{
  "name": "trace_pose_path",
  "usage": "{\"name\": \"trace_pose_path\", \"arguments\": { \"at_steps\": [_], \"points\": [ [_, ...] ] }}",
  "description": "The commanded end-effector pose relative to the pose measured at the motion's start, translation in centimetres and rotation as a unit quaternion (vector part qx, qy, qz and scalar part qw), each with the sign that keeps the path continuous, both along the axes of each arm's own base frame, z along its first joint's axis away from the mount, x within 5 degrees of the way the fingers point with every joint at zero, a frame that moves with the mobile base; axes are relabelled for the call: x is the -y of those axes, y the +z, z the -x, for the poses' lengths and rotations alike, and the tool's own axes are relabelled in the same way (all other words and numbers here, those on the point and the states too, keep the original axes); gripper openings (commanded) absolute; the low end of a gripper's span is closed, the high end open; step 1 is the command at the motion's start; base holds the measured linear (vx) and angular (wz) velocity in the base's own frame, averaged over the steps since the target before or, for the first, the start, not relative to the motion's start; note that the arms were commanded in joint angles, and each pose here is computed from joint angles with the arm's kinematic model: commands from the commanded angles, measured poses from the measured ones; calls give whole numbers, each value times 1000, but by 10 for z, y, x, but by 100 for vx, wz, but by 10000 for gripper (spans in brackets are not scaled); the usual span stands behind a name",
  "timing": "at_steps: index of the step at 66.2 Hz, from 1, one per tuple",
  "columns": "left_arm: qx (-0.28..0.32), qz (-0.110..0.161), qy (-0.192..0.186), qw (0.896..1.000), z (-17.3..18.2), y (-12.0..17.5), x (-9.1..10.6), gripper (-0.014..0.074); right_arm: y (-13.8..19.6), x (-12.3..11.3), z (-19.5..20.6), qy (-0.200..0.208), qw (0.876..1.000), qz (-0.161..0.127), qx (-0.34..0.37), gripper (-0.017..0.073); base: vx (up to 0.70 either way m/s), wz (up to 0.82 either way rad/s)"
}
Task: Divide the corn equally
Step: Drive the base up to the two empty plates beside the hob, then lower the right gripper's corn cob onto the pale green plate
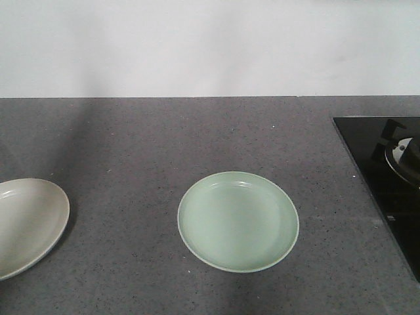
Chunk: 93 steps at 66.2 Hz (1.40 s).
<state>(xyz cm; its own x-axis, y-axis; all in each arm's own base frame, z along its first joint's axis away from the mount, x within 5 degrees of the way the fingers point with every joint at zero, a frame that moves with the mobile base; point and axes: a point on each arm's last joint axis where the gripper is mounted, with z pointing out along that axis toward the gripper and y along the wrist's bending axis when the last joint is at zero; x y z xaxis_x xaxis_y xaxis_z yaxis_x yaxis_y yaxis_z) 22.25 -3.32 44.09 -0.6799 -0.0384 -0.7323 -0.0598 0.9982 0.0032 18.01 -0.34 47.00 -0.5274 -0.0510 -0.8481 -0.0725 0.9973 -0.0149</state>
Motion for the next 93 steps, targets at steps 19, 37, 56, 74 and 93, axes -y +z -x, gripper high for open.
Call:
{"name": "trace_pose_path", "arguments": {
  "at_steps": [19, 37, 56, 74, 93],
  "points": [
    [55, 5, -3, 998, 4, 16, -1, 2, 14, -1, 4, 2, 999, -13, 50, 119, 0, 0],
    [55, 5, -3, 998, 4, 16, -1, 2, 1, -13, -13, 72, 996, -47, -1, 55, 0, 0],
    [57, 5, -3, 998, 4, 17, -1, 2, -28, -35, -58, 201, 970, -120, -72, -7, 0, 0],
    [58, 6, -4, 998, 4, 17, -1, 2, -71, -73, -100, 265, 943, -125, -159, -3, 0, 0],
    [58, 6, -4, 998, 4, 17, -1, 2, -120, -118, -135, 278, 929, -112, -218, 3, 0, 0]
  ]
}}
